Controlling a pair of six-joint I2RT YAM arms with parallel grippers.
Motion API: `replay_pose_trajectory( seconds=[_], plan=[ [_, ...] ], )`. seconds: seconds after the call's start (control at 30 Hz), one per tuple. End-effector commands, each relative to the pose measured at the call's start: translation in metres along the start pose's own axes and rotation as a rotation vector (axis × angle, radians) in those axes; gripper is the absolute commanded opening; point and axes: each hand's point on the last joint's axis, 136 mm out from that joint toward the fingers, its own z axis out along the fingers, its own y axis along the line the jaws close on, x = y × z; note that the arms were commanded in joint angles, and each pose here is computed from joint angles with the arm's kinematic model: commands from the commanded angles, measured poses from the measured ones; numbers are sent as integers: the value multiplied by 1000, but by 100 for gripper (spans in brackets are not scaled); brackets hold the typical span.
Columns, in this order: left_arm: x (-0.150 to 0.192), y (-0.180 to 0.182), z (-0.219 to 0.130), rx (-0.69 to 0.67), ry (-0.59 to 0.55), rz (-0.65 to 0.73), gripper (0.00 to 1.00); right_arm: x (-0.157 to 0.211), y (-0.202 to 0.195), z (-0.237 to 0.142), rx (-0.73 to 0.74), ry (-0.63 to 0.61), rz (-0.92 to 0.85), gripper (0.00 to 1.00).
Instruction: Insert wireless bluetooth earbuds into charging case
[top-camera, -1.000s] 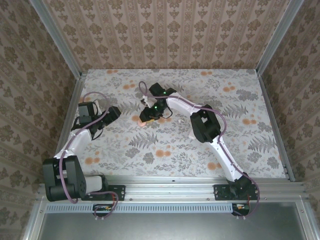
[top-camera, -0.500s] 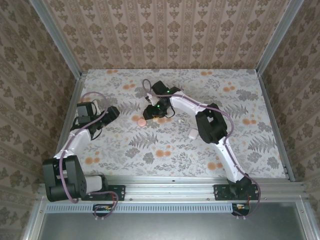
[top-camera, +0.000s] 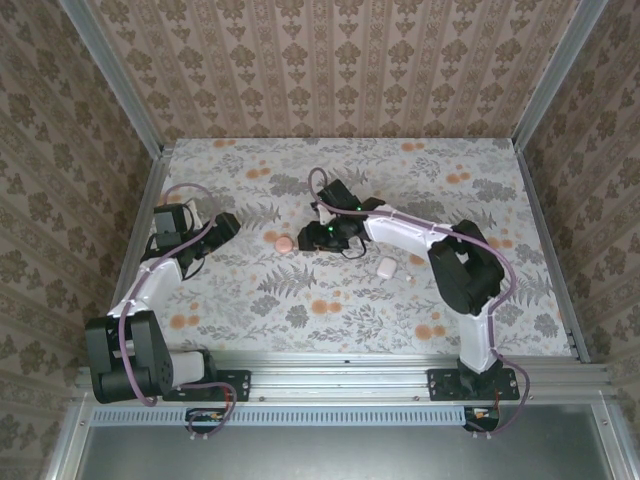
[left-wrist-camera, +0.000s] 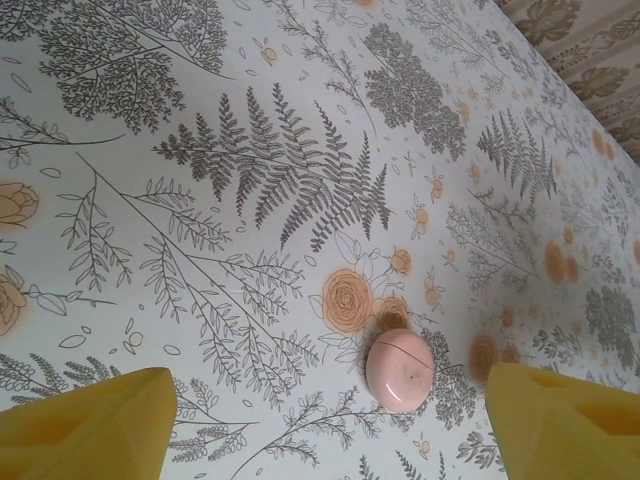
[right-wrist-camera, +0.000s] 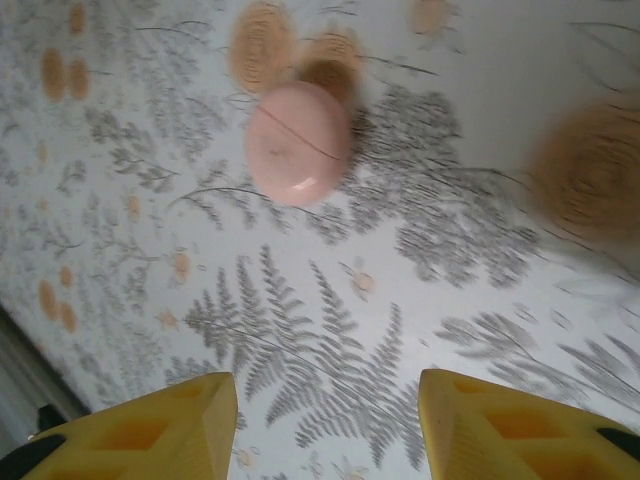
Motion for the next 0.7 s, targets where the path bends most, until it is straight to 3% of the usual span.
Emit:
replay_pose_trajectory(
  seconds=[0.0,0.47,0.67],
  plan=[
    [2,-12,1,43,13,34,81,-5,-10,-33,80,-94,27,53],
    [44,-54,15,17,155,210,79,40,-76,-108,357,-95,39,62],
    [62,-65,18,-21,213,276,78,68,-128,-147,623,-74,116,68]
  ],
)
